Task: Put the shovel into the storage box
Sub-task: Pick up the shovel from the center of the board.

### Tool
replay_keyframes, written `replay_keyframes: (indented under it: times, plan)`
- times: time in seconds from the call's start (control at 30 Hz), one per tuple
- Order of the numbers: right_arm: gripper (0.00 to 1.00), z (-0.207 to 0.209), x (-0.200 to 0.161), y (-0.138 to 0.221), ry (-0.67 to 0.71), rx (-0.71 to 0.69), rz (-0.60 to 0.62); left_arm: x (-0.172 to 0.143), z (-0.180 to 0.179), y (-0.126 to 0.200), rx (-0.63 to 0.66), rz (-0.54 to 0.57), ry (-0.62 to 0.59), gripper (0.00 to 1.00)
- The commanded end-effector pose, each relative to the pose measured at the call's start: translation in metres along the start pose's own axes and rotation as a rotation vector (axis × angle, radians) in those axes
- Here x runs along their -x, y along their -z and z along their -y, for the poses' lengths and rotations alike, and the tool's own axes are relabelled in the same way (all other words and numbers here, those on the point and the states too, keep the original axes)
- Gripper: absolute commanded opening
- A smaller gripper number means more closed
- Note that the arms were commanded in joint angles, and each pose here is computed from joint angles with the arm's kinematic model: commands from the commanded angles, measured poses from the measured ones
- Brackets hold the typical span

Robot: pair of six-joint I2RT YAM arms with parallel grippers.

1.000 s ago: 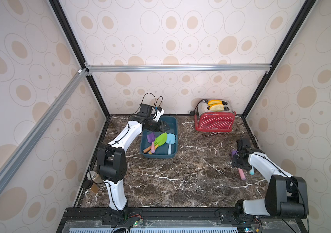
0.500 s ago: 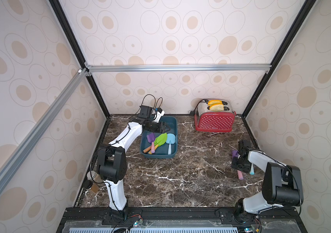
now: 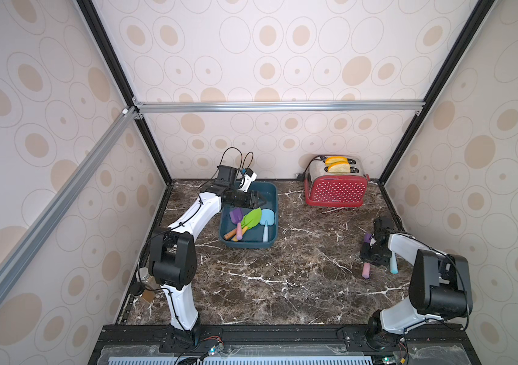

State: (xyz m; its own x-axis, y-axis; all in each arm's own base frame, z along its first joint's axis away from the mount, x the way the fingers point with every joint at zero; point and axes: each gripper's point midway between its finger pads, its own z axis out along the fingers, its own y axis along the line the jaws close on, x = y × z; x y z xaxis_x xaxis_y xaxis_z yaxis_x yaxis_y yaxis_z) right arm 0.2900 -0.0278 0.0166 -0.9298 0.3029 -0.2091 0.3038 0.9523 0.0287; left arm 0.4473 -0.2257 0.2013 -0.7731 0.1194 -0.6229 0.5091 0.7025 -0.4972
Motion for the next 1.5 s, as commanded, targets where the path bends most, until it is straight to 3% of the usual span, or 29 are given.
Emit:
replay_keyframes:
  times: [0.0, 0.13, 0.4, 0.7, 1.1, 1.47]
  plan:
    - [0.00, -0.013, -0.018, -0.009, 0.011, 0.082, -0.073, 0.009, 0.009, 0.009, -0.022, 0.039, -0.001, 0.62]
    - [0.00, -0.039, -0.019, 0.005, 0.097, 0.130, -0.053, 0.007, 0.011, 0.004, -0.056, 0.045, 0.026, 0.66]
    - [0.00, -0.130, -0.025, 0.071, 0.443, 0.216, 0.113, 0.008, 0.033, -0.008, -0.284, 0.106, 0.125, 0.72]
    - [0.00, -0.195, -0.033, 0.129, 0.651, 0.298, 0.229, -0.001, 0.042, -0.032, -0.408, 0.138, 0.246, 0.76]
    - [0.00, -0.241, -0.032, 0.150, 0.799, 0.290, 0.297, -0.011, 0.102, -0.046, -0.457, 0.105, 0.200, 0.73]
    - [0.00, -0.258, -0.034, 0.155, 0.842, 0.286, 0.313, -0.014, 0.122, -0.049, -0.463, 0.110, 0.182, 0.66]
